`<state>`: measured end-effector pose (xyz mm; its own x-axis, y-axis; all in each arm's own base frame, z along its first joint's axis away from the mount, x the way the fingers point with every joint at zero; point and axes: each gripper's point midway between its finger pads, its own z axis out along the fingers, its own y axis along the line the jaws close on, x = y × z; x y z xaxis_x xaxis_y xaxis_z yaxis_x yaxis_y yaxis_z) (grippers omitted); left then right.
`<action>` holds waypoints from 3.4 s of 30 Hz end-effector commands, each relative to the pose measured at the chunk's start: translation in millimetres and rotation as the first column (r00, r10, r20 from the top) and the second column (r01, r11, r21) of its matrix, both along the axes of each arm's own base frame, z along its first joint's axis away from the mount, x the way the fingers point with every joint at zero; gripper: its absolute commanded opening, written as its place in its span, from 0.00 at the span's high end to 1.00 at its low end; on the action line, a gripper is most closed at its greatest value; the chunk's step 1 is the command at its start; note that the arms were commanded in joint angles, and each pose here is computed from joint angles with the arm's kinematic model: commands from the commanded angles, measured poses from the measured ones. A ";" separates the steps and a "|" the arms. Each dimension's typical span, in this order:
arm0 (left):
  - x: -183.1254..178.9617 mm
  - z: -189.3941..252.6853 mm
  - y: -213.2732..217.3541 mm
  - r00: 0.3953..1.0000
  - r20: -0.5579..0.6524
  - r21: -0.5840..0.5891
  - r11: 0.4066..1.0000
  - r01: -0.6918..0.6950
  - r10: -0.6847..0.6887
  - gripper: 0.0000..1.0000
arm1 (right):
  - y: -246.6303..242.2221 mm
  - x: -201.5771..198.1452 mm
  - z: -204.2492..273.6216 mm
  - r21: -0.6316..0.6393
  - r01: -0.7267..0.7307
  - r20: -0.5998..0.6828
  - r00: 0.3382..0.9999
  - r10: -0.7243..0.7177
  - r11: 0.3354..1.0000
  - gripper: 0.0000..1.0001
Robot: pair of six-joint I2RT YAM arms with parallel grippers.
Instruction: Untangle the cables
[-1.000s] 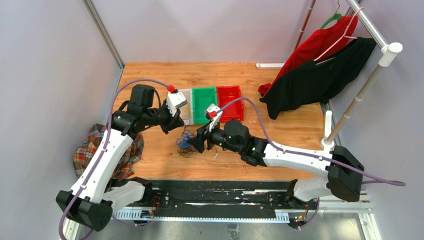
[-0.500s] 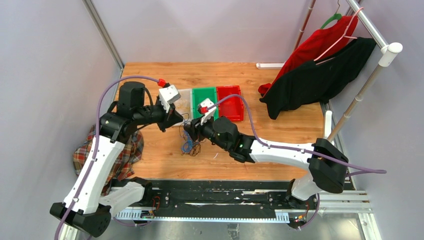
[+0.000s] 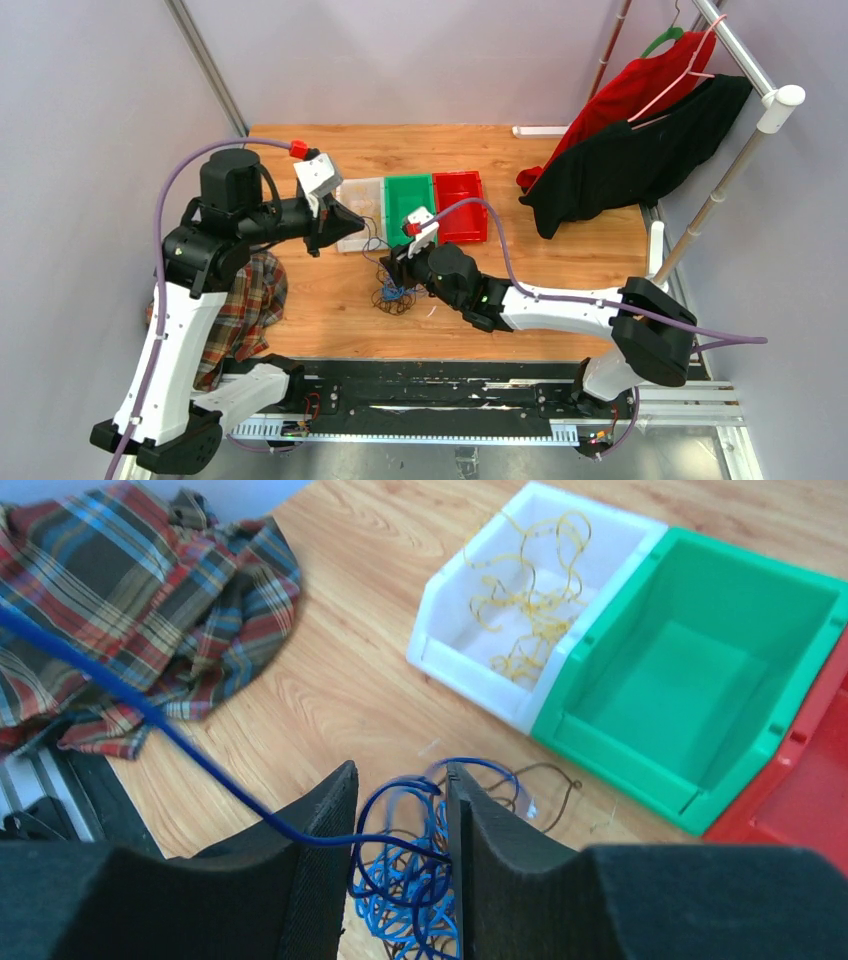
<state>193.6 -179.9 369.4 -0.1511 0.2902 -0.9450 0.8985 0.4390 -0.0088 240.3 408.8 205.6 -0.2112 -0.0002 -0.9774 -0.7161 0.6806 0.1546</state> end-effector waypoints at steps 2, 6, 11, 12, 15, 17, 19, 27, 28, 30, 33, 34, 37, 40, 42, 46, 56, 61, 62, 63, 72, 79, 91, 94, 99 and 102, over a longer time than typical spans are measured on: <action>-13.1 41.2 -5.7 0.998 0.045 -0.073 0.997 0.036 -0.033 1.00 | -6.5 -8.8 -21.5 0.014 0.006 -0.050 0.999 -0.005 1.000 0.63; -15.5 66.4 -4.6 0.995 0.097 -0.097 0.995 0.032 -0.023 1.00 | -15.3 -15.5 -44.3 0.005 0.010 -0.100 0.995 -0.009 1.000 0.65; -16.4 107.6 1.9 0.979 0.203 -0.125 0.992 0.000 0.026 1.00 | -32.4 -20.5 -72.1 -0.013 0.042 -0.146 0.988 -0.043 0.999 0.70; -16.0 117.2 4.5 0.973 0.229 -0.131 0.991 -0.015 0.045 1.00 | -35.6 -21.5 -78.1 -0.021 0.049 -0.158 0.986 -0.052 0.999 0.71; -17.7 148.0 13.3 0.944 0.314 -0.154 0.987 -0.054 0.101 1.00 | -43.6 -25.0 -94.3 -0.044 0.060 -0.187 0.980 -0.067 0.997 0.72; -14.8 161.8 18.2 0.929 0.342 -0.169 0.982 -0.088 0.142 1.00 | -47.7 -26.9 -103.6 -0.054 0.063 -0.199 0.977 -0.072 0.997 0.72; -9.4 174.6 22.5 0.910 0.370 -0.190 0.974 -0.122 0.186 1.00 | -51.1 -29.8 -113.2 -0.064 0.062 -0.215 0.974 -0.075 0.996 0.72; -3.3 252.3 42.2 0.762 0.542 -0.349 0.919 -0.181 0.355 1.00 | -61.0 -40.3 -145.3 -0.097 0.058 -0.285 0.955 -0.084 0.994 0.76; -2.8 258.6 43.5 0.748 0.551 -0.366 0.913 -0.181 0.369 1.00 | -62.6 -41.1 -147.5 -0.099 0.060 -0.289 0.953 -0.086 0.993 0.76; 1.6 262.7 42.8 0.741 0.553 -0.384 0.906 -0.180 0.381 1.00 | -65.0 -42.0 -148.7 -0.099 0.062 -0.290 0.953 -0.089 0.993 0.76; 13.1 246.8 34.2 0.779 0.518 -0.363 0.915 -0.175 0.354 1.00 | -66.2 -42.1 -139.1 -0.085 0.063 -0.281 0.956 -0.085 0.994 0.75; 21.4 233.3 30.3 0.800 0.493 -0.344 0.921 -0.183 0.343 1.00 | -66.6 -41.7 -132.5 -0.077 0.064 -0.274 0.958 -0.083 0.995 0.75; 42.1 196.3 22.9 0.840 0.434 -0.296 0.932 -0.208 0.325 1.00 | -67.4 -39.5 -102.0 -0.042 0.067 -0.238 0.968 -0.075 0.997 0.71; 62.6 158.7 16.4 0.872 0.373 -0.252 0.939 -0.233 0.317 0.99 | -71.7 -36.2 -73.3 -0.014 0.080 -0.197 0.977 -0.081 0.997 0.60; 76.6 132.1 11.3 0.893 0.325 -0.224 0.943 -0.247 0.311 0.99 | -77.1 -33.2 -55.2 0.002 0.096 -0.170 0.981 -0.094 0.995 0.54; 102.1 81.7 -1.3 0.928 0.231 -0.170 0.951 -0.257 0.292 1.00 | -92.6 -26.7 -24.2 0.043 0.141 -0.109 0.985 -0.136 0.989 0.49; 166.1 -1.8 -29.0 0.959 0.110 -0.041 0.965 -0.258 0.261 1.00 | -130.4 -9.3 -9.9 0.035 0.249 -0.071 0.967 -0.246 0.968 0.50; 196.6 -28.0 -39.5 0.959 0.102 -0.007 0.964 -0.266 0.265 1.00 | -136.6 -7.7 -17.2 0.021 0.260 -0.082 0.963 -0.258 0.965 0.53; 201.9 -33.0 -41.9 0.960 0.094 -0.002 0.964 -0.265 0.264 1.00 | -137.5 -7.8 -18.4 0.020 0.263 -0.084 0.962 -0.260 0.965 0.54; 207.2 -37.9 -43.8 0.961 0.085 0.002 0.964 -0.266 0.265 1.00 | -138.1 -8.2 -20.5 0.015 0.263 -0.088 0.961 -0.261 0.965 0.54; 246.7 -93.3 -60.6 0.962 0.019 0.048 0.961 -0.273 0.273 1.00 | -142.5 -10.0 -28.5 -0.006 0.268 -0.106 0.958 -0.267 0.964 0.59; 272.2 -153.4 -48.9 0.943 0.040 0.193 0.924 -0.331 0.330 1.00 | -149.0 -8.9 -29.7 -0.014 0.284 -0.107 0.953 -0.284 0.959 0.59; 245.7 -207.6 -58.8 0.974 -0.096 0.422 0.894 -0.149 0.207 0.48 | -149.0 -9.0 -18.4 0.011 0.267 -0.112 0.958 -0.264 0.964 0.62; 232.3 -184.5 -56.3 0.984 -0.071 0.413 0.903 -0.119 0.162 0.37 | -147.6 -8.6 -6.1 0.033 0.250 -0.107 0.964 -0.245 0.968 0.66; 191.7 -142.5 -60.5 0.997 -0.060 0.337 0.941 -0.020 0.042 0.12 | -142.7 -9.2 17.7 0.065 0.208 -0.091 0.975 -0.202 0.976 0.75; 150.8 -122.0 -68.0 0.990 -0.109 0.263 0.958 0.115 -0.089 0.10 | -139.9 -9.3 36.7 0.102 0.189 -0.075 0.981 -0.182 0.977 0.84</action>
<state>401.6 -236.3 208.8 -0.2690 0.5906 -0.7608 0.8577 0.5062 0.0897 229.4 264.6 202.3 -0.3045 0.0951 -0.9477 -0.5275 0.8116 0.2509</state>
